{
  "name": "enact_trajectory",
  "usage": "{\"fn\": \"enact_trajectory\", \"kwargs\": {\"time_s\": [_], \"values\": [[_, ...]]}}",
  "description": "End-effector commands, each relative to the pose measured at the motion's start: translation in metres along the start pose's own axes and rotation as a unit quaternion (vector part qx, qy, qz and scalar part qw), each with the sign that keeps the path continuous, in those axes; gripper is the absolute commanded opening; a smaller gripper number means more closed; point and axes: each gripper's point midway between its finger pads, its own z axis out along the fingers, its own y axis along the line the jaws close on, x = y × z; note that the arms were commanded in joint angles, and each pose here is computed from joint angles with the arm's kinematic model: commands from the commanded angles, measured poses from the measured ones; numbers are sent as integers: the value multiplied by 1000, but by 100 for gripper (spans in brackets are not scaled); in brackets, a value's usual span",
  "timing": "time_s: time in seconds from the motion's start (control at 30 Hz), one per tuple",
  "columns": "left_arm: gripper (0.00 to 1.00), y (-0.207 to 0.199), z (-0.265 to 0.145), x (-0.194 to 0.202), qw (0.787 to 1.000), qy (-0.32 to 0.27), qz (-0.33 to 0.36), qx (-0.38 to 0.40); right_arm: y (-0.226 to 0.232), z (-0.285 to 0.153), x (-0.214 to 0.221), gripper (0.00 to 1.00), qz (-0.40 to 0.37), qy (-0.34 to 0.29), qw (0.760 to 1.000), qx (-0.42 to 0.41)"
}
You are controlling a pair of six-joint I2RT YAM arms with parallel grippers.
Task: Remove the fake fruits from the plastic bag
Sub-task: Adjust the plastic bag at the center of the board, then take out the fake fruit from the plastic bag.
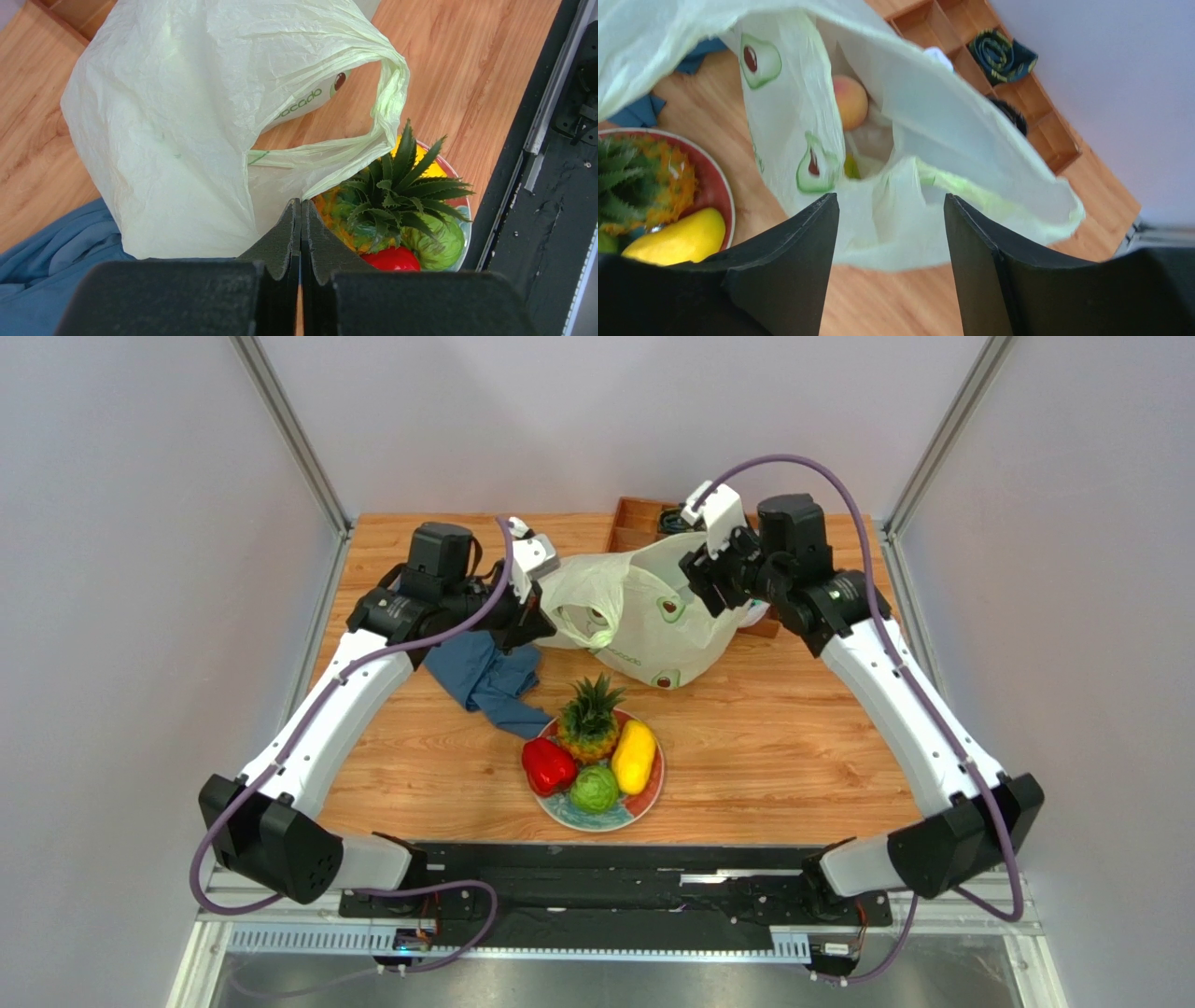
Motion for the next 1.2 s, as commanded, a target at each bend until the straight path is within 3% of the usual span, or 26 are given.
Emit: {"fn": "enact_trajectory", "kwargs": {"time_s": [0.0,0.1,0.17,0.23,0.27,0.37,0.47,0.73,1.17], "values": [[0,0,-16,-27,999,-30,30,-20,10,55,11,60,-7,5,999,-35],[0,5,-16,-27,999,-26,23,-33,41,78,52,55,-37,62,994,-84],[0,13,-19,-28,998,-23,11,-58,75,64,89,50,-37,117,982,-145],[0,19,-21,-26,998,-18,-13,-65,102,30,102,50,-28,122,973,-192],[0,18,-21,-25,998,-14,-17,-60,119,19,131,50,-22,149,966,-210],[0,22,-17,-14,998,1,-26,-58,132,-8,145,53,-39,121,969,-213],[0,20,-11,-1,998,15,-37,-49,118,-7,130,58,-52,84,980,-171],[0,20,-4,32,996,66,-49,-43,83,36,72,56,-39,58,988,-134],[0,21,2,30,996,65,-61,-32,56,128,110,74,-110,140,969,-170]]}}
